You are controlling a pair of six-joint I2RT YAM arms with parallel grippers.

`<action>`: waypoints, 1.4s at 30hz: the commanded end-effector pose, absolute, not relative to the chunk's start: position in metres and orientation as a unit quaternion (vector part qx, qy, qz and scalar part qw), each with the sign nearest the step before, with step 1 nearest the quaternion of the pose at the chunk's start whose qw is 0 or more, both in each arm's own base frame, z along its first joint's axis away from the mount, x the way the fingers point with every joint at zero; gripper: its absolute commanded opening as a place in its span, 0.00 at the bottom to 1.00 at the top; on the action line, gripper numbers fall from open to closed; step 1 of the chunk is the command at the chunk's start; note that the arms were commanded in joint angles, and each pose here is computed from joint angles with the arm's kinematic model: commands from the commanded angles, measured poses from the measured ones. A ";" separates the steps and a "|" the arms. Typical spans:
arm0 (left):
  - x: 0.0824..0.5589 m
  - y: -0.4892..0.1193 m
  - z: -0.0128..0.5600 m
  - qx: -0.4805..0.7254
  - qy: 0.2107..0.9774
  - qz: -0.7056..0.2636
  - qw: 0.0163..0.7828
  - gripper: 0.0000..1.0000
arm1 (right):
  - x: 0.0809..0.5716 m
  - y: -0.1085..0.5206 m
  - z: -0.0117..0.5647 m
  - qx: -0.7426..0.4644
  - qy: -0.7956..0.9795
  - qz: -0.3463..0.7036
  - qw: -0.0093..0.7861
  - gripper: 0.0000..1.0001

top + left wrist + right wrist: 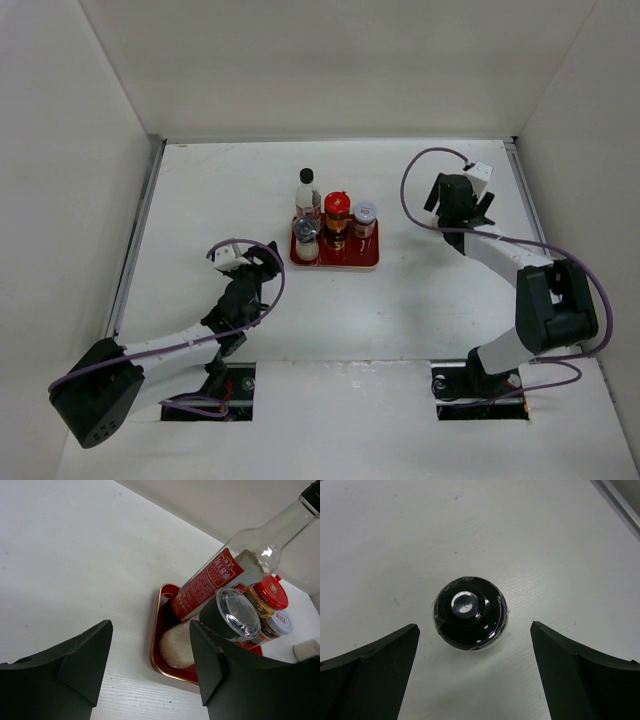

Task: Organize the condiment bottles

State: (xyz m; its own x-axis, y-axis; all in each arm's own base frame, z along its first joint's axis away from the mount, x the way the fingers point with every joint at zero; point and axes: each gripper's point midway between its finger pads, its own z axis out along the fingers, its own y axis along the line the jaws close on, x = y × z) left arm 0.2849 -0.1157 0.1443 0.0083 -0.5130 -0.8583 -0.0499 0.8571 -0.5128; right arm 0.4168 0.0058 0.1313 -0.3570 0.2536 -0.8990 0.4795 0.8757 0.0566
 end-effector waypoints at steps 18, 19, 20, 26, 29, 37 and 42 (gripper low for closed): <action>0.288 -0.117 0.163 -0.224 0.660 -0.192 0.691 0.65 | 0.405 0.073 0.196 0.178 0.766 -0.002 0.618 0.47; 0.287 -0.116 0.165 -0.226 0.657 -0.192 0.693 0.68 | 0.397 0.084 0.202 0.169 0.765 0.010 0.621 0.47; 0.288 -0.115 0.165 -0.227 0.657 -0.192 0.693 0.73 | 0.389 0.095 0.207 0.157 0.765 0.021 0.624 0.47; 0.289 -0.112 0.163 -0.230 0.657 -0.185 0.694 1.00 | 0.356 0.174 0.224 0.100 0.764 0.121 0.626 0.46; 0.292 -0.108 0.160 -0.234 0.659 -0.176 0.692 1.00 | 0.348 0.220 0.225 0.072 0.766 0.162 0.618 0.46; 0.291 -0.110 0.160 -0.232 0.661 -0.178 0.691 1.00 | 0.356 0.283 0.211 0.023 0.775 0.187 0.604 0.46; 0.293 -0.111 0.157 -0.230 0.665 -0.176 0.688 1.00 | 0.356 0.292 0.193 0.005 0.782 0.166 0.600 0.55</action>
State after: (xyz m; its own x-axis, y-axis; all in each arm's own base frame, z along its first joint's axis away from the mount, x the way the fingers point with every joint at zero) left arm 0.2882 -0.1078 0.1411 0.0165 -0.5088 -0.8607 -0.0810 0.8573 -0.5084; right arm 0.3387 0.2683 0.1326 -0.4217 0.0710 -0.9039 -0.1701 0.9730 0.1558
